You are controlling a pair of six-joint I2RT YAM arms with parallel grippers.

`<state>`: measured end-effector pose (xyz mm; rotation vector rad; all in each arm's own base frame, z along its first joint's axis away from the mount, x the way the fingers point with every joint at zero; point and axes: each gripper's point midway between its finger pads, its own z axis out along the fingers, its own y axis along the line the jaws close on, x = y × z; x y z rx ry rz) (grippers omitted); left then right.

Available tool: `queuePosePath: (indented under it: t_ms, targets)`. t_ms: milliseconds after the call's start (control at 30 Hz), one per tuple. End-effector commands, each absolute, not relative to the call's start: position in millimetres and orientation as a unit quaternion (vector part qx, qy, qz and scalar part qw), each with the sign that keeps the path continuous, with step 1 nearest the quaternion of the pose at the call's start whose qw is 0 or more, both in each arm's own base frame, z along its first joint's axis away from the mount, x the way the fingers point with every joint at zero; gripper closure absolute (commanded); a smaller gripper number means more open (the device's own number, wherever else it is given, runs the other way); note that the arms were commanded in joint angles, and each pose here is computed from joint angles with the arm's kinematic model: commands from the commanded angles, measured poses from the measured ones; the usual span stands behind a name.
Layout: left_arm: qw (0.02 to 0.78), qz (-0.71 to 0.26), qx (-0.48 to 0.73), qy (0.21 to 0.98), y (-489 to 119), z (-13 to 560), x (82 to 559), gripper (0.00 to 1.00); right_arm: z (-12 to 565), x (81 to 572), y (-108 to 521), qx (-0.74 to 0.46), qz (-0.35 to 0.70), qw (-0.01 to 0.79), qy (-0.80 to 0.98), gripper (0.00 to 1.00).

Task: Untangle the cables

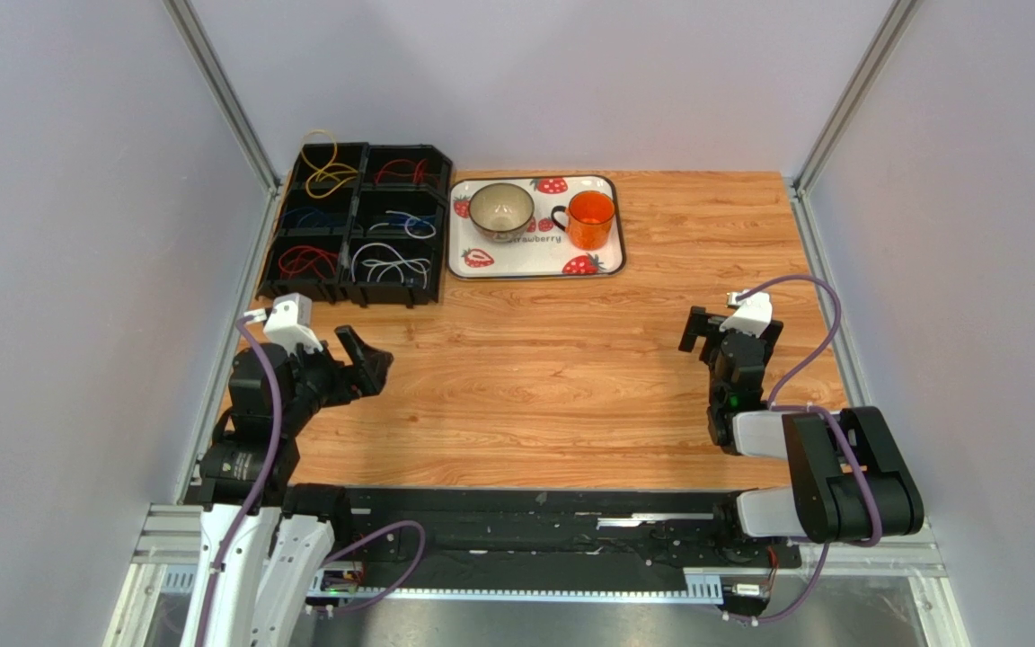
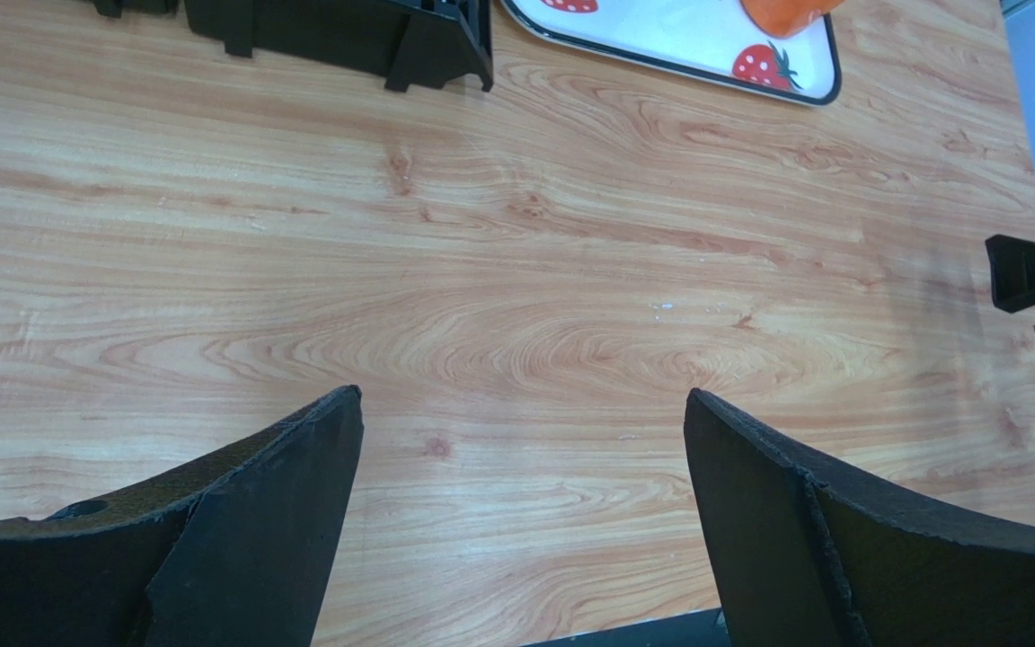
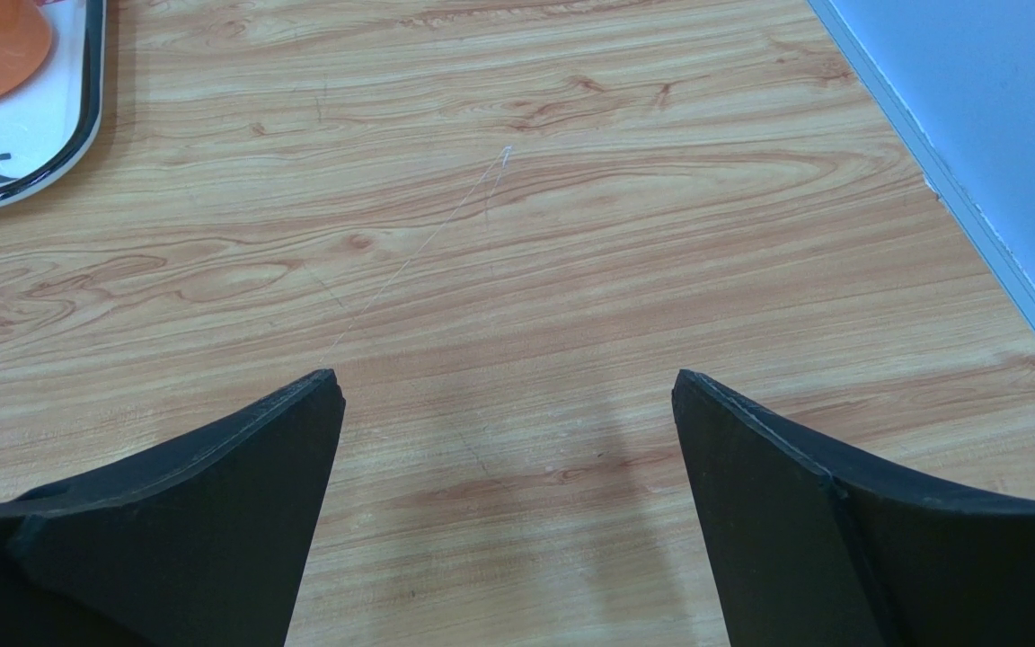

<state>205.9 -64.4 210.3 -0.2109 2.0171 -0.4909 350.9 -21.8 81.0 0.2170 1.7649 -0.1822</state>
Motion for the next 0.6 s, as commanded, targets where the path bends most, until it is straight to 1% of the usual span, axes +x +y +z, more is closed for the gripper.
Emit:
queuePosePath:
  t_ms: [0, 567]
  targets:
    - [0.509, -0.215, -0.083, 0.829, -68.3, 220.4, 204.1, 0.03, 106.3, 362.3, -21.7, 0.106, -0.069, 0.657, 0.743, 0.00]
    - [0.507, -0.221, -0.086, 0.829, -69.9, 221.1, 203.8, 0.03, 106.1, 362.5, -20.8, 0.103, -0.068, 0.657, 0.744, 0.00]
